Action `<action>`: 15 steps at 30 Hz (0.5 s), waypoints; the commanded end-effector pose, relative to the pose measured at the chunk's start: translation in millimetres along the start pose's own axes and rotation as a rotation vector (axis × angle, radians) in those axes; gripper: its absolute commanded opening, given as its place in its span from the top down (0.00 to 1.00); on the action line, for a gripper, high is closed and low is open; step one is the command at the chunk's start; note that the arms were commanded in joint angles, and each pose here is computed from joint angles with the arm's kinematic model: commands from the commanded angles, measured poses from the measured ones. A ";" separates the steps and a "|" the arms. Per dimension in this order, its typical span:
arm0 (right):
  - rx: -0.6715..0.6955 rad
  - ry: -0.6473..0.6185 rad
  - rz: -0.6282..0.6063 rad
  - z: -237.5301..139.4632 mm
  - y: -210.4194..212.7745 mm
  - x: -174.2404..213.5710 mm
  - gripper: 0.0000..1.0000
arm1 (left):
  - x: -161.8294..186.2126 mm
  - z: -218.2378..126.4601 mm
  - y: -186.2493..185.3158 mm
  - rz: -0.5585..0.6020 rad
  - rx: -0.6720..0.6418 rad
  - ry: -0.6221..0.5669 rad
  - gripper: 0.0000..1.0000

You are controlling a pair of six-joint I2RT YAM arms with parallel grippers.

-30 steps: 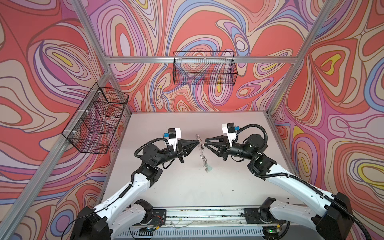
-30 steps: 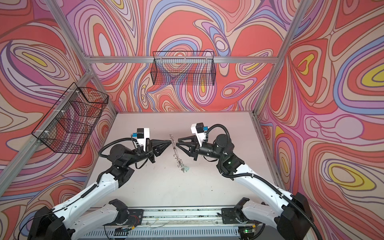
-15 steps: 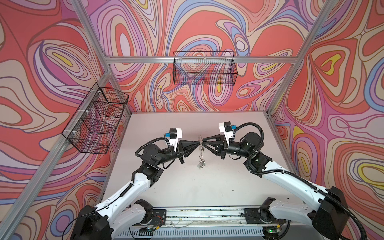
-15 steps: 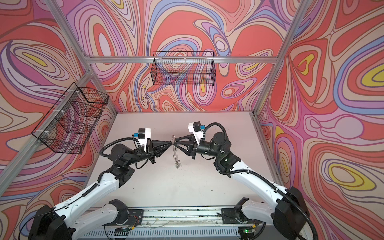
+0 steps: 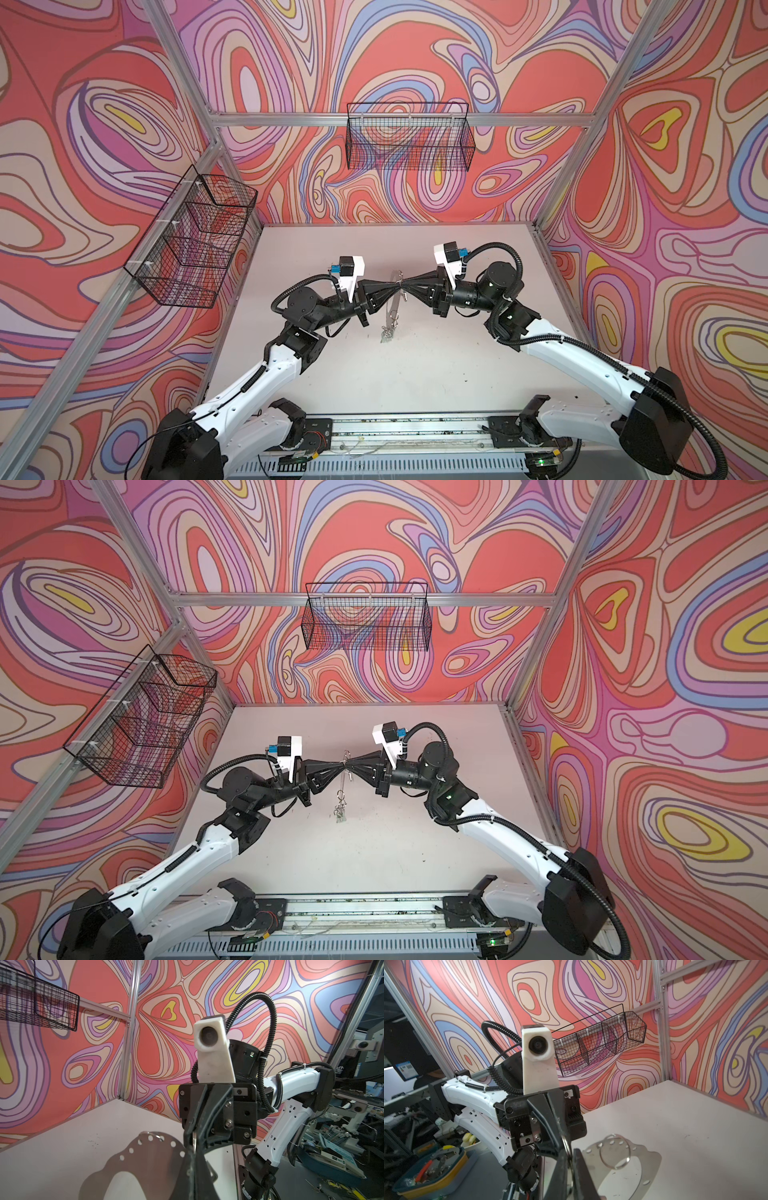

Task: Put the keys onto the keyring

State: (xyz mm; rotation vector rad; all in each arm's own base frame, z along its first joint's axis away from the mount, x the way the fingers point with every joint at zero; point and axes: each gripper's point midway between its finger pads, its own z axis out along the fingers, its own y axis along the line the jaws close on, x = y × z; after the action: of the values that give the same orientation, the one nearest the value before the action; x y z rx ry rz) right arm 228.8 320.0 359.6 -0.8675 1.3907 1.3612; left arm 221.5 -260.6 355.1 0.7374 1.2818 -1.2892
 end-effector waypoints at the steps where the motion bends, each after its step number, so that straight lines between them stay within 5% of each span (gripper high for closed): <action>1: -0.005 0.001 0.003 0.6 -1.3 0.7 1.00 | -21.5 -0.5 -14.5 0.062 0.040 -0.054 1.00; 7: 0.006 0.008 -0.016 -2.5 -0.8 3.8 1.00 | -20.0 0.0 -11.0 0.033 0.020 -0.033 0.99; 9: 0.025 0.021 -0.030 -4.2 -2.0 5.1 1.00 | -14.9 1.1 -6.7 0.012 -0.009 0.019 0.82; 15: 0.079 0.083 -0.082 -9.6 -6.5 13.8 1.00 | 2.0 -7.2 -8.5 0.025 -0.059 0.177 0.77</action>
State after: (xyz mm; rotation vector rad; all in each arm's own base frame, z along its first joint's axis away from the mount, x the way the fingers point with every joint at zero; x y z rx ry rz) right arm 228.5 317.2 343.3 -0.9040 1.4466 1.2955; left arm 220.1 -259.4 355.6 0.7708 1.3971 -1.2400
